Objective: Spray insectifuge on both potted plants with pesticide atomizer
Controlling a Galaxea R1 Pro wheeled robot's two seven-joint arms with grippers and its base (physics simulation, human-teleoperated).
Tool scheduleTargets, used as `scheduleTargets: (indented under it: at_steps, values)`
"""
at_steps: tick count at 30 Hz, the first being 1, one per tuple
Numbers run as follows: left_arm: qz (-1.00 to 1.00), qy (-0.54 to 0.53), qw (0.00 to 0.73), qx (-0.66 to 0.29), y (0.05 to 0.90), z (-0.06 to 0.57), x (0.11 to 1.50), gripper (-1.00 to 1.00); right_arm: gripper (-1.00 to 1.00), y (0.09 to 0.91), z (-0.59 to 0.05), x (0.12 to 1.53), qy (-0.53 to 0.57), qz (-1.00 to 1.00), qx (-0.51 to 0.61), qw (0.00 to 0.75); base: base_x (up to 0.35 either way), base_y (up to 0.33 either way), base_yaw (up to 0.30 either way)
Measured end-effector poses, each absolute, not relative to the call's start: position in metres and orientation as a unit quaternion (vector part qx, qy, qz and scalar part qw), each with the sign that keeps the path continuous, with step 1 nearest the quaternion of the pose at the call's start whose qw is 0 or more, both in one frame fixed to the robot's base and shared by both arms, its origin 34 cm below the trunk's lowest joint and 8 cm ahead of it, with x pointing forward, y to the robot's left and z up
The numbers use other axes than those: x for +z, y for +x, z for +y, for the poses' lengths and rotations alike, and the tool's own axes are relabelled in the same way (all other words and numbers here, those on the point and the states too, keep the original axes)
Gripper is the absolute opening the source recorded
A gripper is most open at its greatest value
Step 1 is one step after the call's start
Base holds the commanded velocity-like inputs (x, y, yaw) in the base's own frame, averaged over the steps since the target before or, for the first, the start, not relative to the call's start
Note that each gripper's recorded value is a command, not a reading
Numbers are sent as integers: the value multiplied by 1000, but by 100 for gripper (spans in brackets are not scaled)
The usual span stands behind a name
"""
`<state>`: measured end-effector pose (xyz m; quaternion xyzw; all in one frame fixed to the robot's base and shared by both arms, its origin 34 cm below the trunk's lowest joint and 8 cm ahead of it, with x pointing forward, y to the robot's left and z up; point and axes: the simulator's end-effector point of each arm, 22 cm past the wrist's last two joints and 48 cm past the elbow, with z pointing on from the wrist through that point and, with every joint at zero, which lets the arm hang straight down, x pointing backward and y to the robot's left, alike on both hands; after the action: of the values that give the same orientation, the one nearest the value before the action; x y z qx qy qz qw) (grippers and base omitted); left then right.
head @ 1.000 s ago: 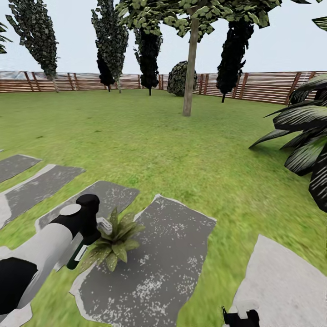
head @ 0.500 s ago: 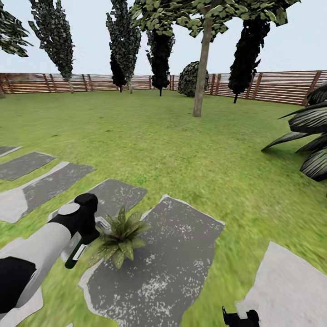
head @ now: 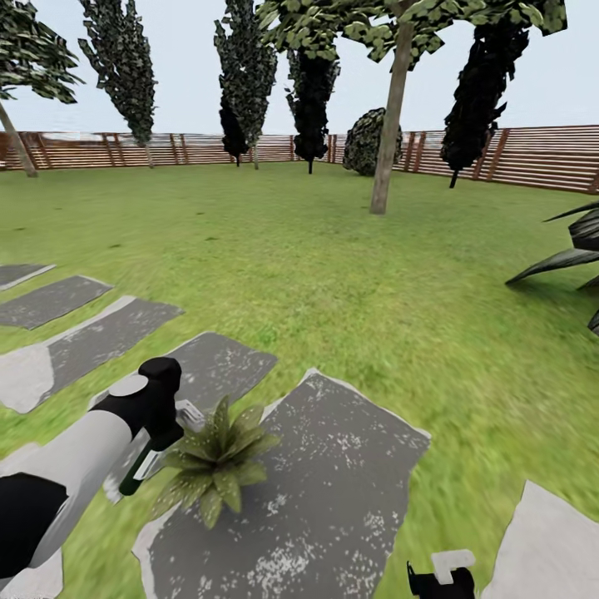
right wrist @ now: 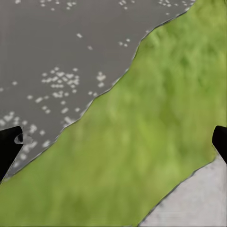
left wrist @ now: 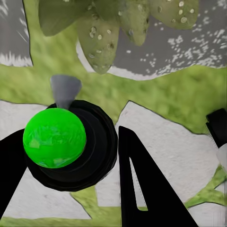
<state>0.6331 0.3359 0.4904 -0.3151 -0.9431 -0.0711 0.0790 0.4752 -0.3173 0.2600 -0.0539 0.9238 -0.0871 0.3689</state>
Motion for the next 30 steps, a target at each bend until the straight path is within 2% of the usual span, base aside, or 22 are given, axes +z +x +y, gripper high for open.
scheduleTargets:
  at_steps: [11, 17, 21, 30]
  values:
    - [-942, -313, 90, -76, 626, 347, 486, -100, 100, 475, -317, 260, -54, 924, -87, 368, 50, -30, 268]
    - [-942, -314, 91, -76, 626, 347, 485, -100, 100, 475, -317, 260, -54, 924, -87, 368, 0, -13, 16]
    - [-942, -314, 88, -81, 629, 347, 486, -100, 100, 475, -317, 260, -54, 924, -87, 369, 10, -228, 132]
    - [-941, -316, 86, -81, 630, 344, 486, -100, 100, 475, -317, 260, -54, 924, -87, 369, 67, -262, 270]
